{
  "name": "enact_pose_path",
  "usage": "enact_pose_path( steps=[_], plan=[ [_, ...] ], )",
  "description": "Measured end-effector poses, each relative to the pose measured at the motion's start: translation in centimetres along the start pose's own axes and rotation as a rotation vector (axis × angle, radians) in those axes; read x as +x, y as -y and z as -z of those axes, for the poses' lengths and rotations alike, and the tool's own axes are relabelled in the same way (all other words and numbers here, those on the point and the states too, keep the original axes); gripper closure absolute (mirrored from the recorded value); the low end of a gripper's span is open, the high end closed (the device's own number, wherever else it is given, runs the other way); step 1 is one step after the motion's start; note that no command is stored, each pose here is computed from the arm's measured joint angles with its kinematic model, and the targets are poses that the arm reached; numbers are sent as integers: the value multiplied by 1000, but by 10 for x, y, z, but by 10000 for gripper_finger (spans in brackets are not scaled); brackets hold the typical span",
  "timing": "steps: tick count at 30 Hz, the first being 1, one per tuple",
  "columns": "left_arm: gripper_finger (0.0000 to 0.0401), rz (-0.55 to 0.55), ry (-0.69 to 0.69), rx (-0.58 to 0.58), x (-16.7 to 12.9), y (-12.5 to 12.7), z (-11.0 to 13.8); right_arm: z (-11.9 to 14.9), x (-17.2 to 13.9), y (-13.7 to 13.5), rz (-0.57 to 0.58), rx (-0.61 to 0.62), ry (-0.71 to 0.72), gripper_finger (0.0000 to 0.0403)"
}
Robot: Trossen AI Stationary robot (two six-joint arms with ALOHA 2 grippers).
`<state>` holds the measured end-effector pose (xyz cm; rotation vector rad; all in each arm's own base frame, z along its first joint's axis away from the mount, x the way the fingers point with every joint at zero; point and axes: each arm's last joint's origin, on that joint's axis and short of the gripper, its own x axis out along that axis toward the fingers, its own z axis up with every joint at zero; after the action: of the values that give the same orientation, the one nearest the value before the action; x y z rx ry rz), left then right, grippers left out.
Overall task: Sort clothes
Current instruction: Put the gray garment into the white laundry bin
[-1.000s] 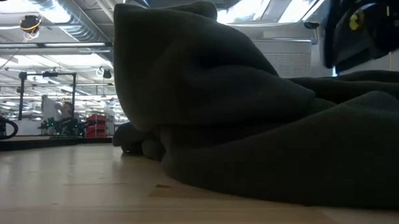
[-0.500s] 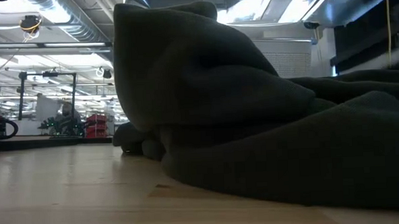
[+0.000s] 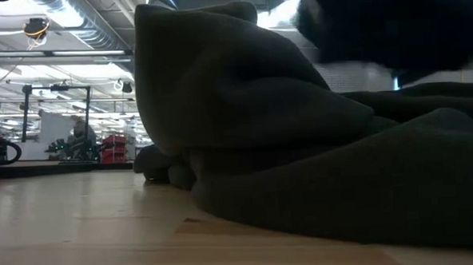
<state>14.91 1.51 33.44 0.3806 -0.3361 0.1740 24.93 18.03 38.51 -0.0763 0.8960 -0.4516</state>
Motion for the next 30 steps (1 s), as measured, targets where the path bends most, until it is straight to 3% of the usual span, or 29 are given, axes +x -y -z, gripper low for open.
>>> enact_pose_path(
  steps=[4, 9, 16, 20, 25, 30],
  plan=[
    [386, 0, 0, -1, 0, 0, 0, -26, -17, 22, 92, -22, 187, 389],
    [386, 0, 0, 0, 0, 0, 0, -56, -22, 57, 276, -34, 309, 388],
    [386, 0, 0, 4, 0, 0, 0, -91, -8, 122, 584, -2, 313, 387],
    [386, 0, 0, 4, 0, 0, 0, -106, 8, 157, 683, 11, 245, 387],
    [386, 0, 0, 4, 0, 0, 0, -122, 35, 195, 667, 63, 182, 387],
    [386, 0, 0, 5, 0, 0, 0, -126, 77, 220, 497, 140, 112, 387]
  ],
)
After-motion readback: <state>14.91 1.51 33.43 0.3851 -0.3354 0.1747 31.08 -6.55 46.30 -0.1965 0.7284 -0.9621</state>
